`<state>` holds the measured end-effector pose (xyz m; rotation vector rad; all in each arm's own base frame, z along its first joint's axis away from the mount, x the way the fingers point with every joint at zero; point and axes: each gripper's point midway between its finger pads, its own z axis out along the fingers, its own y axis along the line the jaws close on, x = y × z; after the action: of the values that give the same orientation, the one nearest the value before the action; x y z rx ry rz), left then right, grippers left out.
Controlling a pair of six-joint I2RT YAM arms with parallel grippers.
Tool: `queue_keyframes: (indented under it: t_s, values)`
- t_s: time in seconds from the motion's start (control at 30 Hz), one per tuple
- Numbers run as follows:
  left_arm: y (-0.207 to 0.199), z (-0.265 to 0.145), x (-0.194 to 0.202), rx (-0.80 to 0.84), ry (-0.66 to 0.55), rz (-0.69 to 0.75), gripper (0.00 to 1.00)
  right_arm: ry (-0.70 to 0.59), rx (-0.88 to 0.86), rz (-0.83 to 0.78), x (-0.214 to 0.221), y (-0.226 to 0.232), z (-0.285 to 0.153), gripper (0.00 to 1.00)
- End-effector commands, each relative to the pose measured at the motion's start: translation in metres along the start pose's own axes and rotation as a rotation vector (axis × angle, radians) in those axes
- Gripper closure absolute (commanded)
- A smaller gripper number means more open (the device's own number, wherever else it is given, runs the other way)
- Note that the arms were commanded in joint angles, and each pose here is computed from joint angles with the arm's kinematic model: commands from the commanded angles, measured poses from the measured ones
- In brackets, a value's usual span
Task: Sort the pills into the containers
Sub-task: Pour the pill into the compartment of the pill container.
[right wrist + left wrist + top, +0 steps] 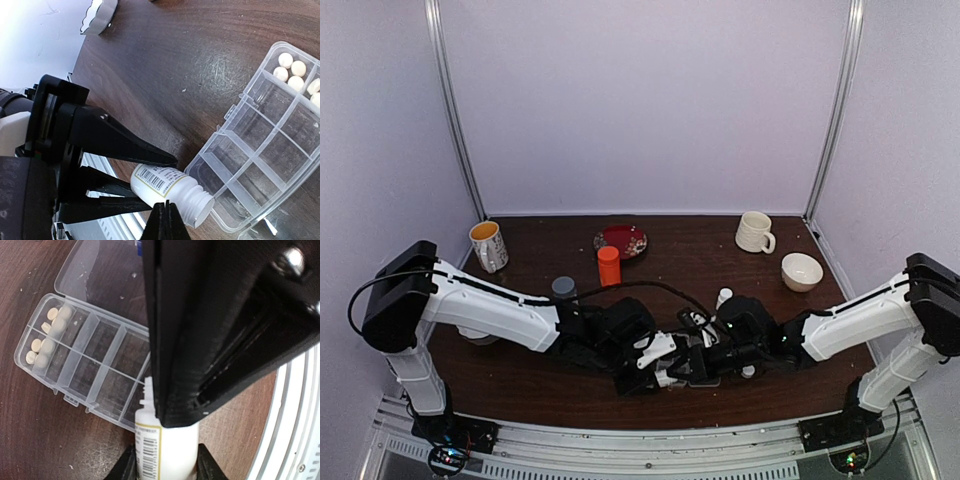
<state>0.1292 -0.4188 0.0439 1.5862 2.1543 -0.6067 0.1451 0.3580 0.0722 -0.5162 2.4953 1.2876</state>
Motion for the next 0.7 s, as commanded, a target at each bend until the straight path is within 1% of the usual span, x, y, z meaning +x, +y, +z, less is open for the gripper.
queue_keyframes:
  t_s: [0.0,0.27,0.5,0.57,0.67]
  values:
    - [-0.003,0.0,-0.021,0.011,-0.063,0.017,0.98,0.007,0.004,0.017,0.002,-0.002,-0.001,1.0]
    - [-0.003,0.0,-0.021,0.013,-0.062,0.021,0.98,-0.101,-0.074,-0.022,-0.021,0.026,-0.024,1.0]
    - [-0.003,0.0,-0.021,0.014,-0.065,0.021,0.98,0.031,0.008,0.043,0.008,-0.01,0.004,1.0]
    - [-0.004,0.0,-0.021,0.014,-0.064,0.022,0.99,0.028,0.02,0.048,0.008,-0.013,0.003,1.0]
    - [-0.004,0.0,-0.02,0.016,-0.062,0.021,0.99,-0.011,-0.008,0.029,-0.001,-0.001,-0.004,1.0]
